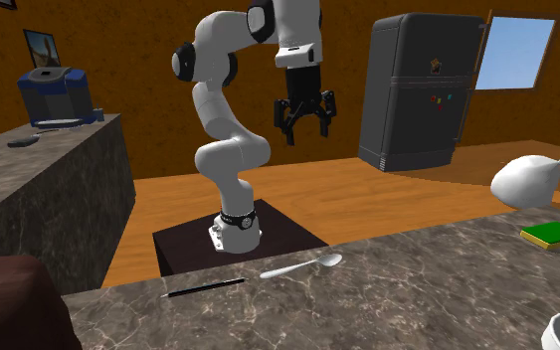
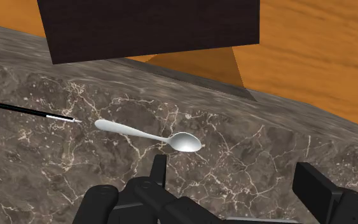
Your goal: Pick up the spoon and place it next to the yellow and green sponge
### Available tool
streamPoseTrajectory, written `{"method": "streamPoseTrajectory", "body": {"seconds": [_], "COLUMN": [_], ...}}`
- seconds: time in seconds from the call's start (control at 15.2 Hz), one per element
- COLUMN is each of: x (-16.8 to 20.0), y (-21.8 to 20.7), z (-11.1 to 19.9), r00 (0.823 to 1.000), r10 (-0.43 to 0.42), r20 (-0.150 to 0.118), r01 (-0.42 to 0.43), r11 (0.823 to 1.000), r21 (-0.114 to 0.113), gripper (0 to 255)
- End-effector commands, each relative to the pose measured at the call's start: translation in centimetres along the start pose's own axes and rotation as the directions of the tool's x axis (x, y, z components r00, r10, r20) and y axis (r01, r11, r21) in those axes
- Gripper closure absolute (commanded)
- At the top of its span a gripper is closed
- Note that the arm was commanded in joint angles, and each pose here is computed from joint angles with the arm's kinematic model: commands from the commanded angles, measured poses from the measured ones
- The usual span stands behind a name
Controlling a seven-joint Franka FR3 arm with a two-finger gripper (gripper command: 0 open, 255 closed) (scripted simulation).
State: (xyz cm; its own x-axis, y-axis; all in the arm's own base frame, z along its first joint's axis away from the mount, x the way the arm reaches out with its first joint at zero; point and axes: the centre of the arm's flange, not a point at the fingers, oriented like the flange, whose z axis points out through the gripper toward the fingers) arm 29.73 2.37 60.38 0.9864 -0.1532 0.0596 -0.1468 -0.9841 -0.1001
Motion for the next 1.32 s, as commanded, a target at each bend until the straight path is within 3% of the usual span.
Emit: {"method": "streamPoseTrajectory", "body": {"seconds": [0.0, 1.25], "x": [0.0, 6.4], "y": [0.0, 2.3], "z": [0.0, 23.5], "r00": [1.000, 0.982], "r10": [0.000, 0.052], "r20": [0.000, -0.179], "r01": [0.000, -0.048], "r11": [1.000, 0.999], "r21": [0.000, 0.026], "gripper": [0, 0]}}
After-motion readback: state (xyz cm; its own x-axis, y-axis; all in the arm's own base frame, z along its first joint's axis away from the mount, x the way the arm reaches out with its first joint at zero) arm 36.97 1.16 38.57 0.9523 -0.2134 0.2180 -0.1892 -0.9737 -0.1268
